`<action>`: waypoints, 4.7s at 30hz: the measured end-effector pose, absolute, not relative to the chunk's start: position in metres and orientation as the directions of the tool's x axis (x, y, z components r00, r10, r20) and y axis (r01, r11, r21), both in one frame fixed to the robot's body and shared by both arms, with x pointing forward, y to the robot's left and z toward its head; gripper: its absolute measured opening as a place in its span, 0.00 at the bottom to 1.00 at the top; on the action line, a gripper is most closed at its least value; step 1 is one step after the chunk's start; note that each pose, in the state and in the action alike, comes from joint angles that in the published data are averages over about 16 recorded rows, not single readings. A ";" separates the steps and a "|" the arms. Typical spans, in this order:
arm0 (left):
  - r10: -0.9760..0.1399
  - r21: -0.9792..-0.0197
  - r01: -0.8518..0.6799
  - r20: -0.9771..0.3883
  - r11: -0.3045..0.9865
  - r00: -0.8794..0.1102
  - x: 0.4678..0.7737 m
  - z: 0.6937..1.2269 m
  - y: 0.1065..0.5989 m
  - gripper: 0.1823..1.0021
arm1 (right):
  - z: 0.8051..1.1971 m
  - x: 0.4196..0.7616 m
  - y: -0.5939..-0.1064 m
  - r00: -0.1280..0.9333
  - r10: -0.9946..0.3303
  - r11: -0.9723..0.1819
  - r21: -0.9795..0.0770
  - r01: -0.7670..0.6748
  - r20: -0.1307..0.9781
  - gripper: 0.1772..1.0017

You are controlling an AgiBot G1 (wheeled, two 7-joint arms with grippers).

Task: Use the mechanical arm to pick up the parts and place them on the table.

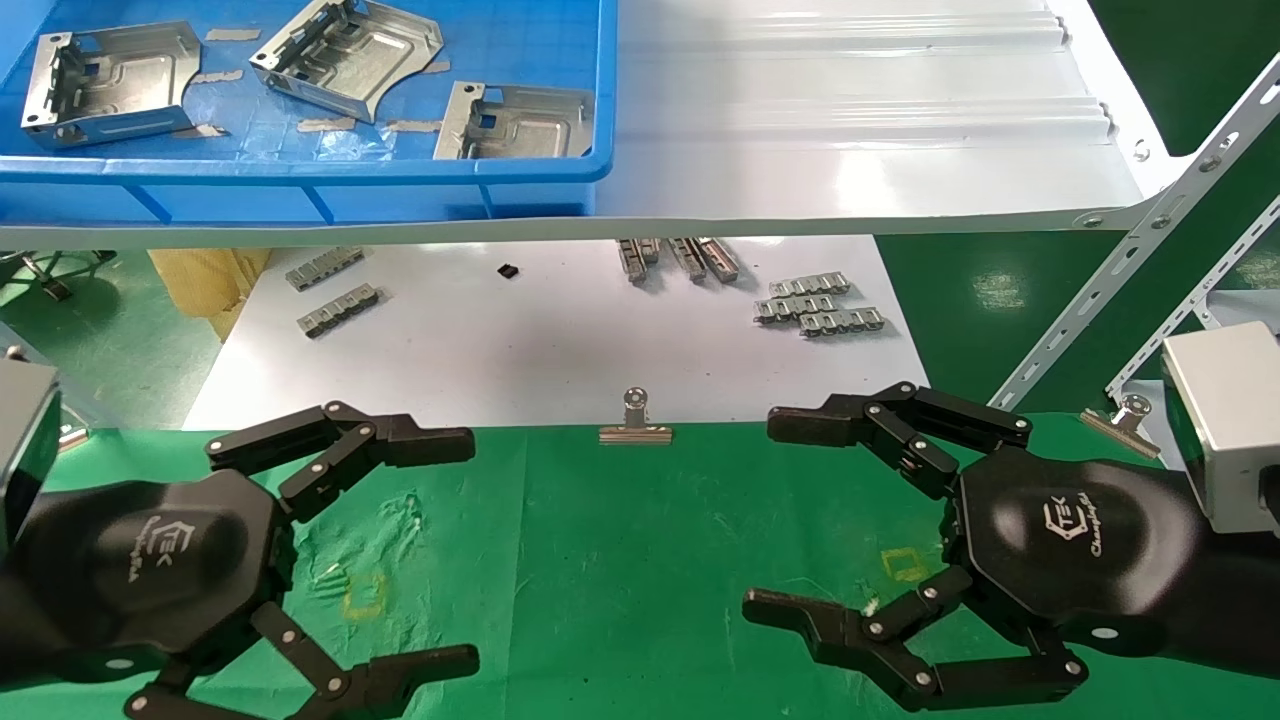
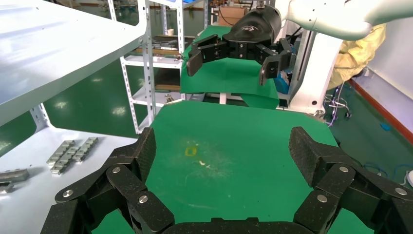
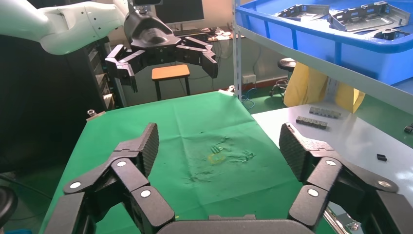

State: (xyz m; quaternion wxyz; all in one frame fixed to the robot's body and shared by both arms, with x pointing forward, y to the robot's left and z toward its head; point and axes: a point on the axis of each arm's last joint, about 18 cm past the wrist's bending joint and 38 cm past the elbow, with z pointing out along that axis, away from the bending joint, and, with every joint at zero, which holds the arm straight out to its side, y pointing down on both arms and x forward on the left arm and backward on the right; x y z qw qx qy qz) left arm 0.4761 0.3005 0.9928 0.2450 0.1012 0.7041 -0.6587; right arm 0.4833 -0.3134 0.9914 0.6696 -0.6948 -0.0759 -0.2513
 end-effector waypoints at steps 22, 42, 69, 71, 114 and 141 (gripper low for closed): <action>-0.180 -0.878 0.465 -0.478 0.112 -0.859 0.476 0.993 0.300 1.00 | 0.991 0.483 -0.313 0.862 -0.231 -0.092 -0.892 0.442 0.451 0.43; -0.180 -0.878 0.465 -0.478 0.112 -0.859 0.476 0.993 0.300 1.00 | 0.991 0.483 -0.313 0.862 -0.231 -0.092 -0.892 0.442 0.451 0.05; -0.622 -0.815 0.539 -0.539 0.215 -0.567 0.599 1.201 0.317 1.00 | 0.991 0.483 -0.313 0.862 -0.231 -0.092 -0.892 0.442 0.451 0.02; -0.681 -0.828 0.513 -0.512 0.227 -0.524 0.616 1.214 0.323 1.00 | 0.991 0.483 -0.313 0.862 -0.231 -0.092 -0.892 0.442 0.451 0.02; -0.889 -0.924 0.289 -0.337 0.249 -0.311 0.680 1.204 0.378 0.44 | 0.991 0.483 -0.313 0.862 -0.231 -0.092 -0.892 0.442 0.451 0.67; -0.593 -0.810 0.532 -0.561 0.247 -0.578 0.597 1.203 0.352 0.11 | 0.991 0.483 -0.313 0.862 -0.231 -0.092 -0.892 0.442 0.451 1.00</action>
